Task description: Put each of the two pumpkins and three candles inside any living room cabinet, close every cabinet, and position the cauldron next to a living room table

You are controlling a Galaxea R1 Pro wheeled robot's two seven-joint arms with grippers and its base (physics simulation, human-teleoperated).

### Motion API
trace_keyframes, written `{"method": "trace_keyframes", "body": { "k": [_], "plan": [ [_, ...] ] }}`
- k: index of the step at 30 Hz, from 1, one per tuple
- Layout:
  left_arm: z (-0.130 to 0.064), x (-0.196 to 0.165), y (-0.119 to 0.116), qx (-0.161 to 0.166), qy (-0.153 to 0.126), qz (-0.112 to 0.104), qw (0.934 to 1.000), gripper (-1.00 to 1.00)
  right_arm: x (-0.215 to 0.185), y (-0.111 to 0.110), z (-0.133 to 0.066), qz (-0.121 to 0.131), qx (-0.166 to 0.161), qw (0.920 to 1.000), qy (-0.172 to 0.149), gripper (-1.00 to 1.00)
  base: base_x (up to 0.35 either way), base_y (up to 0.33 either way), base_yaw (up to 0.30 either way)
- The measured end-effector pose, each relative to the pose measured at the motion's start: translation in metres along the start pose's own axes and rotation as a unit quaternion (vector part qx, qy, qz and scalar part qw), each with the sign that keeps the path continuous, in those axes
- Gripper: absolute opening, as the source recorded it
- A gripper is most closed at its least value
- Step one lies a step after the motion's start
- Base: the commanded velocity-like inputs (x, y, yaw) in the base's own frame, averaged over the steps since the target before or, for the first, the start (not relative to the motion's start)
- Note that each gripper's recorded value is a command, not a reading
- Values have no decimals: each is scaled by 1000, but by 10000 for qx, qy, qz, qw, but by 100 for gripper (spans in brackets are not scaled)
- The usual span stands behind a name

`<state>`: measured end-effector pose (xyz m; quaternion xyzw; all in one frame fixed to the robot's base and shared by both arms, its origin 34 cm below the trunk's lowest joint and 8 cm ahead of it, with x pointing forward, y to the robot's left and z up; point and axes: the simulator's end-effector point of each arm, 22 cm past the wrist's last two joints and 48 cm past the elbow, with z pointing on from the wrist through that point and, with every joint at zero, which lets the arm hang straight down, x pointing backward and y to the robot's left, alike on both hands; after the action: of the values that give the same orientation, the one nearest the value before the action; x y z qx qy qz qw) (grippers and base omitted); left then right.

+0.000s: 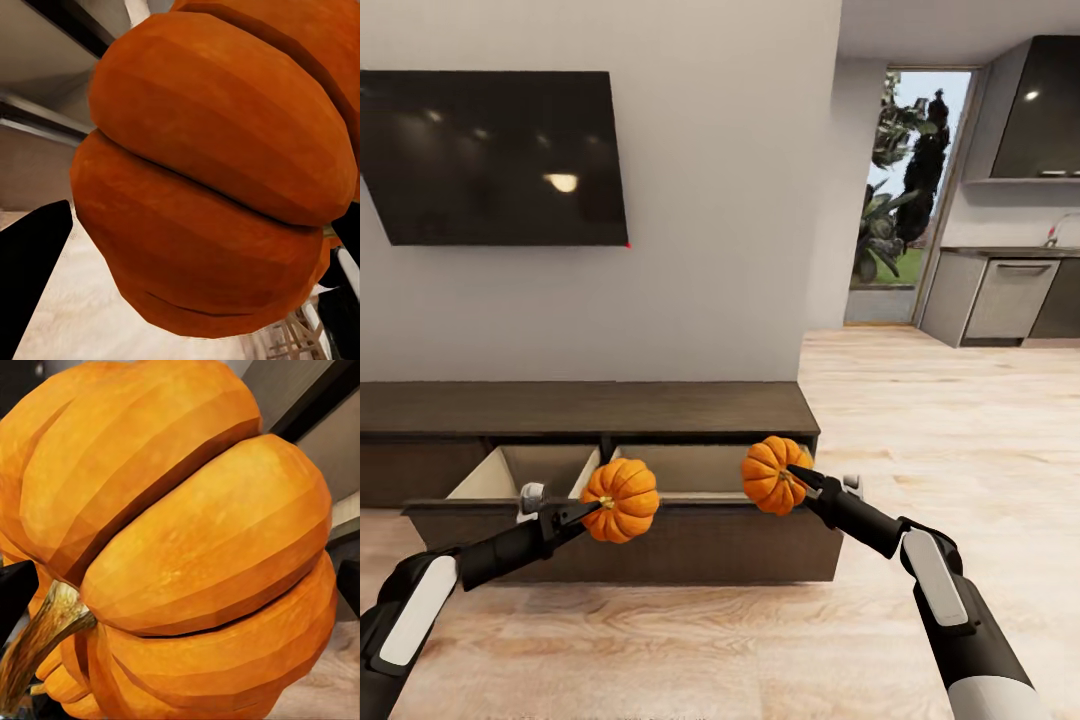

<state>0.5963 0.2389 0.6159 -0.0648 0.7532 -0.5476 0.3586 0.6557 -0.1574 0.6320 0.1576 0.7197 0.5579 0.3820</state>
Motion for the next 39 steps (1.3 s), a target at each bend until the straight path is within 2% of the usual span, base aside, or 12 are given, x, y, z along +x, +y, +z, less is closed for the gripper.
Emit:
{"method": "trace_keyframes", "body": {
  "k": [6, 12, 19, 26, 39],
  "plan": [
    [0, 0, -1, 18, 7, 13, 10000, -100, 1, -4, 1, 29, 26, 10000, 12, -100, 0, -3, 248],
    [1, -4, -20, 244, 132, -123, 9995, -100, -6, 5, 2, 62, 37, 10000, 11, -100, 0, 0, 243],
    [4, -10, -31, 256, 192, -180, 9993, -100, -13, 15, 5, 123, 37, 9999, 19, -100, 0, 0, 174],
    [5, -18, -39, 233, 215, -220, 9993, -100, -15, 14, 7, 284, 138, 9995, 75, -100, 0, 0, -69],
    [7, -33, -55, 197, 246, -290, 9991, -100, -26, 29, 11, 347, 194, 9992, 103, -100, 0, 0, -176]
  ]
}}
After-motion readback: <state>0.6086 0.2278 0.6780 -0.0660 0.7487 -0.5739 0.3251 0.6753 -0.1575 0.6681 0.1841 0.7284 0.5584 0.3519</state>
